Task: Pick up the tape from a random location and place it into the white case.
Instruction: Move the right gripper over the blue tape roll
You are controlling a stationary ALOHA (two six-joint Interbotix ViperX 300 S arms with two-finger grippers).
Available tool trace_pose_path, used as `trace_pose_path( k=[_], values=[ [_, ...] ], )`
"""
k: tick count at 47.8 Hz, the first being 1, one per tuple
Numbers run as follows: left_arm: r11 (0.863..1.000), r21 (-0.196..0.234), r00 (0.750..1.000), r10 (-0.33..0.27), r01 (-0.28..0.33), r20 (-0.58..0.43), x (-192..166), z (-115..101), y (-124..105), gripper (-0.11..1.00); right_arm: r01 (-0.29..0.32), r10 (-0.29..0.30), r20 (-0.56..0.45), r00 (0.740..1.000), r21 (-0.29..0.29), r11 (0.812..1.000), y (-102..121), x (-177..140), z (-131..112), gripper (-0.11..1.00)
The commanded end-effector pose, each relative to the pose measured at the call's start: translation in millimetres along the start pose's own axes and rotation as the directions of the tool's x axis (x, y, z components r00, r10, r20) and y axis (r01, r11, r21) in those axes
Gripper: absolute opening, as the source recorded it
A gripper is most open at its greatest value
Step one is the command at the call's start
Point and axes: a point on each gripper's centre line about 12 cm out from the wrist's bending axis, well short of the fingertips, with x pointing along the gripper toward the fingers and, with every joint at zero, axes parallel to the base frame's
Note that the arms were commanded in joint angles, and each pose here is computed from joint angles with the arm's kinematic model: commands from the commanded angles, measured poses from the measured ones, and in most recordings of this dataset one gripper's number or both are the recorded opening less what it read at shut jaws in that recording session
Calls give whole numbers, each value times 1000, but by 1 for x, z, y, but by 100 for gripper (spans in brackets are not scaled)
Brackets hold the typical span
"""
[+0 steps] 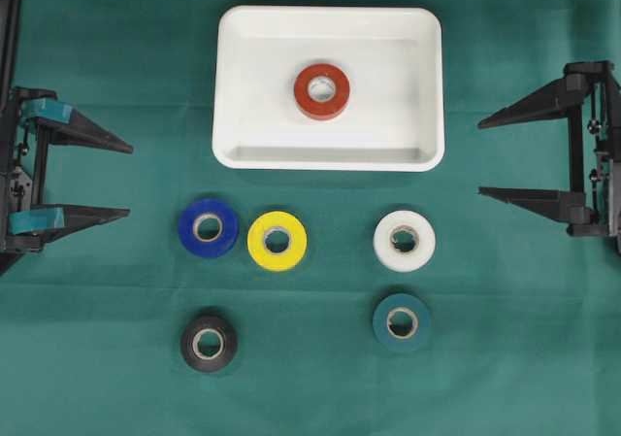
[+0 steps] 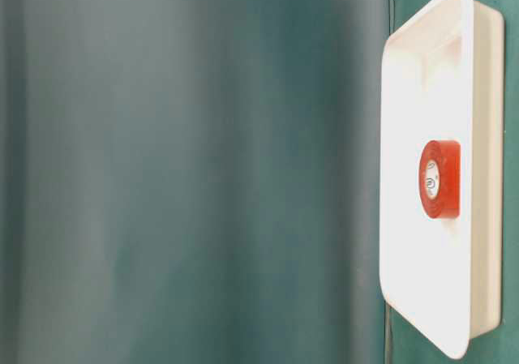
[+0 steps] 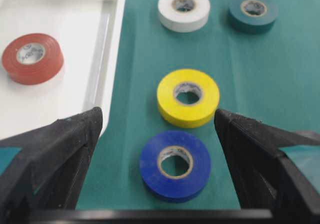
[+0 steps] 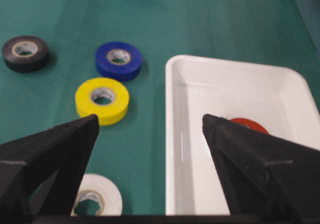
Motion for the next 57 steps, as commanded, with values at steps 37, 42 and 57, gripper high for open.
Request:
trace_pose_path(
  k=[37,42,57],
  values=[
    [1000,1,999,-2,2,-44,-3,0,0,97,-40,43,-45,998,72,997,14,81,30,92],
    [1000,0,999,-2,2,-51,-4,-1,0,97,-45,49,-51,997,71,996,17,103,38,92],
    [1000,0,997,0,0,-72,-4,-4,0,97,-50,54,-67,996,70,996,24,171,62,92]
  ],
)
